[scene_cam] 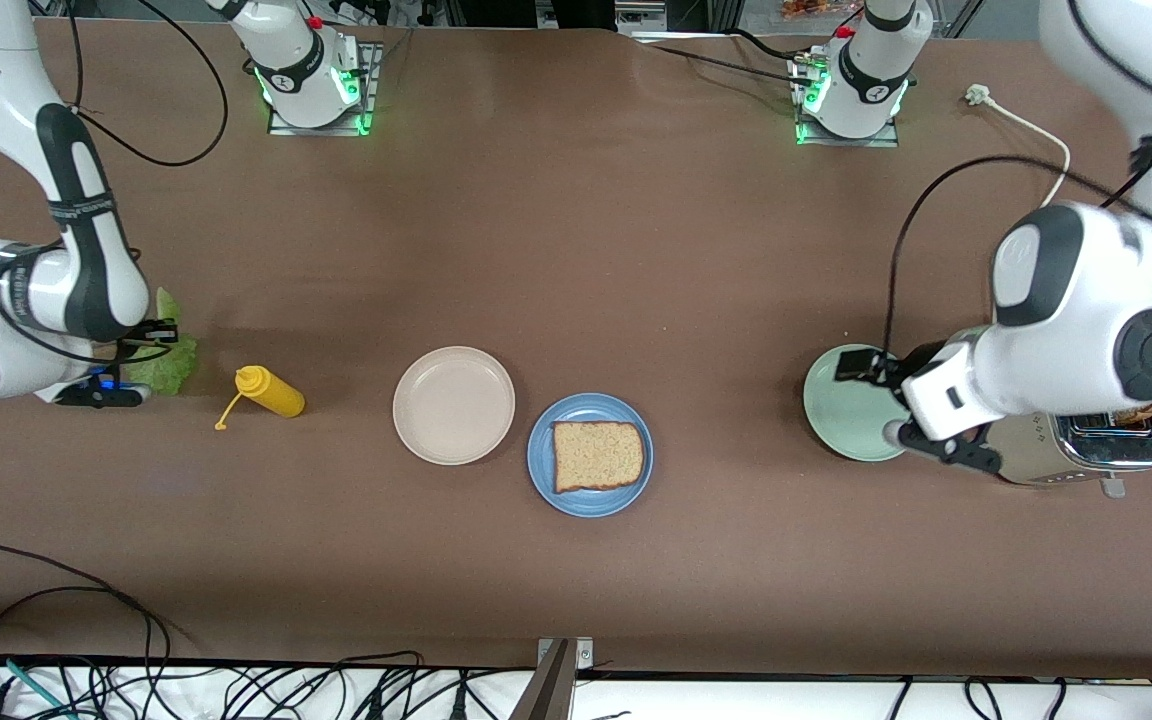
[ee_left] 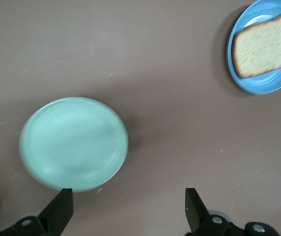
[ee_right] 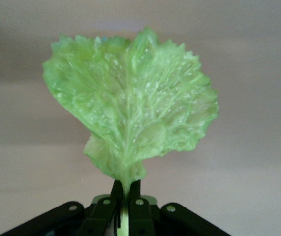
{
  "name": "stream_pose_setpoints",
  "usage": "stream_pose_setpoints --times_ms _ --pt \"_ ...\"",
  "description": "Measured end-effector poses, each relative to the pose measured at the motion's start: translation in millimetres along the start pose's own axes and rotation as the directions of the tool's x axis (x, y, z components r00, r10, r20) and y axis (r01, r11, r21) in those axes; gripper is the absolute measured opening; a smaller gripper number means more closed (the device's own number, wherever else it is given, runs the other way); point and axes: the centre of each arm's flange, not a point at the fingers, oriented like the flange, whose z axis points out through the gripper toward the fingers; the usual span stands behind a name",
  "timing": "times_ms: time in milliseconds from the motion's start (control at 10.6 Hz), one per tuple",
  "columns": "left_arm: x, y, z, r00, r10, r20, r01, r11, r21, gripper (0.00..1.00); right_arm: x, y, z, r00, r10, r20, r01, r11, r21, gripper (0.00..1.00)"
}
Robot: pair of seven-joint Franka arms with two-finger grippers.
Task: Make sandwich in blue plate with both arms
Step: 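Withdraw the left gripper to the toaster while the right gripper lifts the lettuce, then carry the green lettuce leaf with the right gripper over the bread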
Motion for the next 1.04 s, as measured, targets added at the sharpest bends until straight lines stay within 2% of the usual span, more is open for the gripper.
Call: stream_pose_setpoints --times_ms 189,473,758,1042 --pt "-29.6 -9.9 -42.0 1.000 -0.012 0.013 0.011 0.996 0.092 1.00 -12.1 3.7 -61.9 1.000 0.008 -0.004 -0.008 1.000 -0.001 0.07" --pt "-65.4 -25.5 -88.9 0.999 -0.043 0.013 0.039 0.978 0.205 1.00 -60.4 -14.1 -160.6 1.000 -0.007 -0.024 0.006 1.000 -0.019 0.07" --pt "-106.8 -47.4 -138.1 0.994 -0.102 -0.025 0.105 0.970 0.217 1.00 -112.2 -51.4 -228.0 0.991 -0.069 -0.114 0.065 0.997 -0.036 0.07" --pt "-144.1 -56.0 -176.8 0.988 -0.134 -0.071 0.147 0.964 0.221 1.00 -148.8 -109.0 -271.9 0.968 -0.133 -0.212 0.123 0.991 -0.059 0.07"
